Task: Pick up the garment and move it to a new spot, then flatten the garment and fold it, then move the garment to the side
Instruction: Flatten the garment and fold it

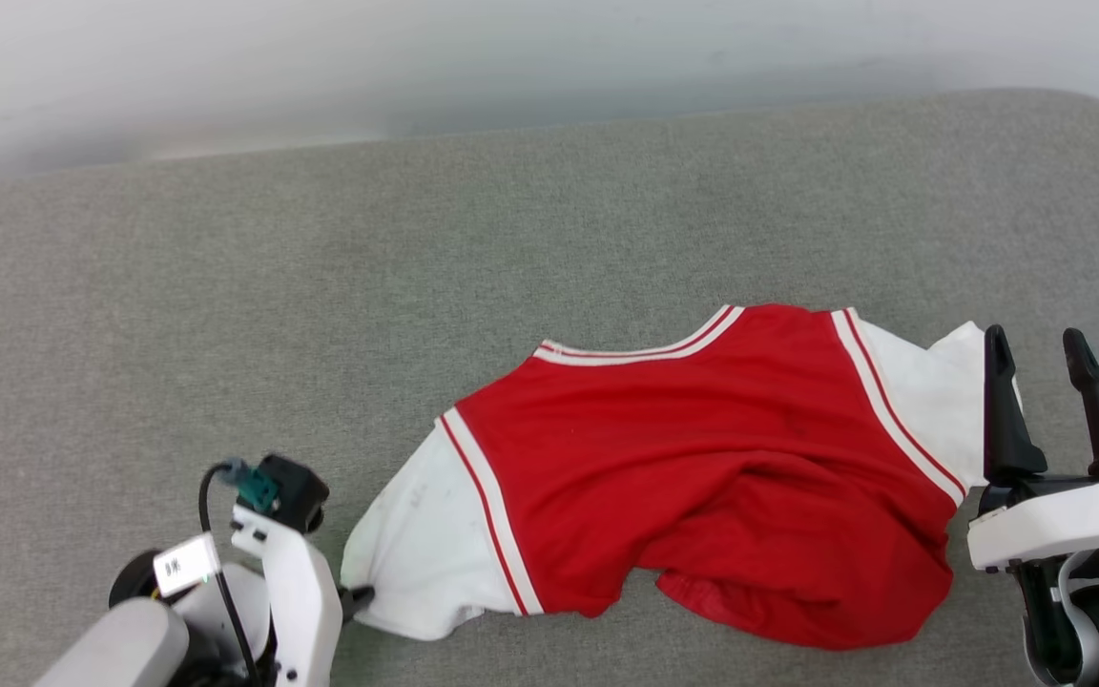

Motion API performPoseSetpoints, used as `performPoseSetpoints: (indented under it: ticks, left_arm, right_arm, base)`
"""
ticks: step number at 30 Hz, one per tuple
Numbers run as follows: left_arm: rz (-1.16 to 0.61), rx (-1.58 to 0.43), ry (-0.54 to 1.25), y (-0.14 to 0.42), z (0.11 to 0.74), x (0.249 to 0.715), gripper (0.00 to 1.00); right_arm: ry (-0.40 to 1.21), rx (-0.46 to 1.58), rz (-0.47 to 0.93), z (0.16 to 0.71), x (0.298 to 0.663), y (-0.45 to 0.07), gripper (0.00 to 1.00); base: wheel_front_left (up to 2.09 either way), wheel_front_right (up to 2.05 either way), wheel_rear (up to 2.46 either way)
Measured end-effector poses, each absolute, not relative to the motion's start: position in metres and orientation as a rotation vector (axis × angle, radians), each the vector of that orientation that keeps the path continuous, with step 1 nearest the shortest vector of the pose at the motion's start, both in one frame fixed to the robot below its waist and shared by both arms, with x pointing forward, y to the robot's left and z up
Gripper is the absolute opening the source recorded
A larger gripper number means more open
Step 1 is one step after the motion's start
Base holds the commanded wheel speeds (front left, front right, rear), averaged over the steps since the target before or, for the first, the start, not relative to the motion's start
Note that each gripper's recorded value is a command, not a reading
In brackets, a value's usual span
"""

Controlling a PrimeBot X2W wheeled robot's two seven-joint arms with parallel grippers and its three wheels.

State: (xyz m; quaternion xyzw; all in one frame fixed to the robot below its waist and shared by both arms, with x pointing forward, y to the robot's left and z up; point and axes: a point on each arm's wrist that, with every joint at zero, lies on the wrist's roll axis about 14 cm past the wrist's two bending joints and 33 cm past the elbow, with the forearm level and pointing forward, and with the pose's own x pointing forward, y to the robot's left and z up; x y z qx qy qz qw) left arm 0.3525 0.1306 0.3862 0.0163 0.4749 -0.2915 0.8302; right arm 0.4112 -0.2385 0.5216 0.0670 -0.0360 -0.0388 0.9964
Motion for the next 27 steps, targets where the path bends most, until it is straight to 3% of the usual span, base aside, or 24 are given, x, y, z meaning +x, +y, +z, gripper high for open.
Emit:
performPoseSetpoints:
  ticks: [6,8,15,27]
  left_arm:
    - [-0.573,-0.020,0.916,0.131,0.395,0.346,0.00]
    - [-0.541,-0.027,0.845,0.133,0.404,0.355,1.00]
    - [-0.503,-0.009,0.748,0.138,0.425,0.368,1.00]
    - [-0.479,0.080,0.822,0.143,0.415,0.376,1.00]
  right_arm:
    - [-0.065,0.138,-0.069,0.522,0.408,-0.235,1.00]
    - [-0.063,0.139,-0.064,0.522,0.408,-0.234,1.00]
    - [-0.052,0.137,-0.056,0.521,0.410,-0.231,1.00]
    - [0.032,0.133,-0.064,0.486,0.422,-0.231,1.00]
  base:
    - [0.00,0.00,0.00]
    - [0.00,0.00,0.00]
    - [0.00,0.00,0.00]
    - [0.00,0.00,0.00]
